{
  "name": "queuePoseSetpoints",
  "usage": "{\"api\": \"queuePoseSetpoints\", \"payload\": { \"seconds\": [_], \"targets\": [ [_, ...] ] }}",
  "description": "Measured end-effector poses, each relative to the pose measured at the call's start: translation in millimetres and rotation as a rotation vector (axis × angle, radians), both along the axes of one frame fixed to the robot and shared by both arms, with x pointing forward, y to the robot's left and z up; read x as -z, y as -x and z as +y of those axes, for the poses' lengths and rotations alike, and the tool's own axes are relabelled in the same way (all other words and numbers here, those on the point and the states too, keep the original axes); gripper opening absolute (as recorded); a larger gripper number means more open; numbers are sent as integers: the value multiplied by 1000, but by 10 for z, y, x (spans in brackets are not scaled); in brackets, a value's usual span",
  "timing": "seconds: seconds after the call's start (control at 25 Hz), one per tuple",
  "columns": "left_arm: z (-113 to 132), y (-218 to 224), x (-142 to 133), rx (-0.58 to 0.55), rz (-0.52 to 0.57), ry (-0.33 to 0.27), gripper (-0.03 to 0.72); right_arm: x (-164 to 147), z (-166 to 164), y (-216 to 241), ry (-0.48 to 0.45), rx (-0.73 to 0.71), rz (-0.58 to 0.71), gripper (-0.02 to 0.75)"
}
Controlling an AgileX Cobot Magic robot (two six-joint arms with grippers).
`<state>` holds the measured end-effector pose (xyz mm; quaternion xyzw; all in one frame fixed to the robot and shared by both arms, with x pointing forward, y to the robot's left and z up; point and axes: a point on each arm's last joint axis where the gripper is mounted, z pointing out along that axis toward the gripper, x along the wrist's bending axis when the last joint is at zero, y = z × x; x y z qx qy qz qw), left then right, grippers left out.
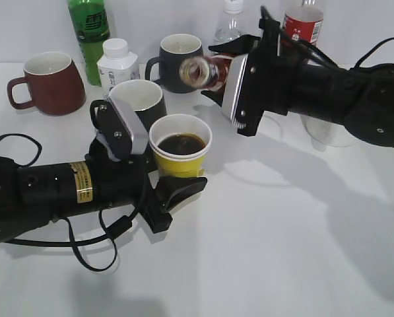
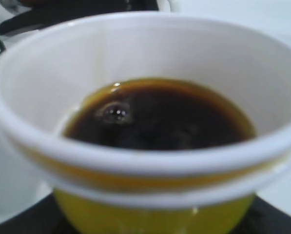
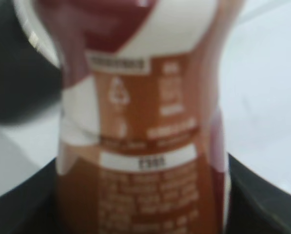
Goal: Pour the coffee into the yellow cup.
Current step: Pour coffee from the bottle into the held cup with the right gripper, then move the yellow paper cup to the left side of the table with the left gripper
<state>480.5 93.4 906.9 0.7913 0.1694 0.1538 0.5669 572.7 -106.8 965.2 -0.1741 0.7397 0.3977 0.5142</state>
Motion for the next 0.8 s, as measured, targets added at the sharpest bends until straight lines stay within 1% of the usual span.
{"api": "queuePoseSetpoints", "payload": {
  "seconds": [0.28, 0.4, 0.48, 0.64, 0.8],
  "targets": [
    [53, -3, -12, -34, 8, 9, 443, -2, -2, -3, -262, 69, 319, 503],
    [136, 13, -59, -56, 1, 32, 443, -8, -11, -15, -381, 109, 446, 503],
    [194, 27, -101, -70, -7, 48, 443, -14, -19, -26, -443, 135, 505, 503],
    [352, 75, -127, -109, -2, 50, 443, -1, -42, -61, -559, 195, 604, 503],
    [537, 112, -174, -163, -4, 52, 443, 3, -55, -77, -633, 227, 670, 503]
  ]
}}
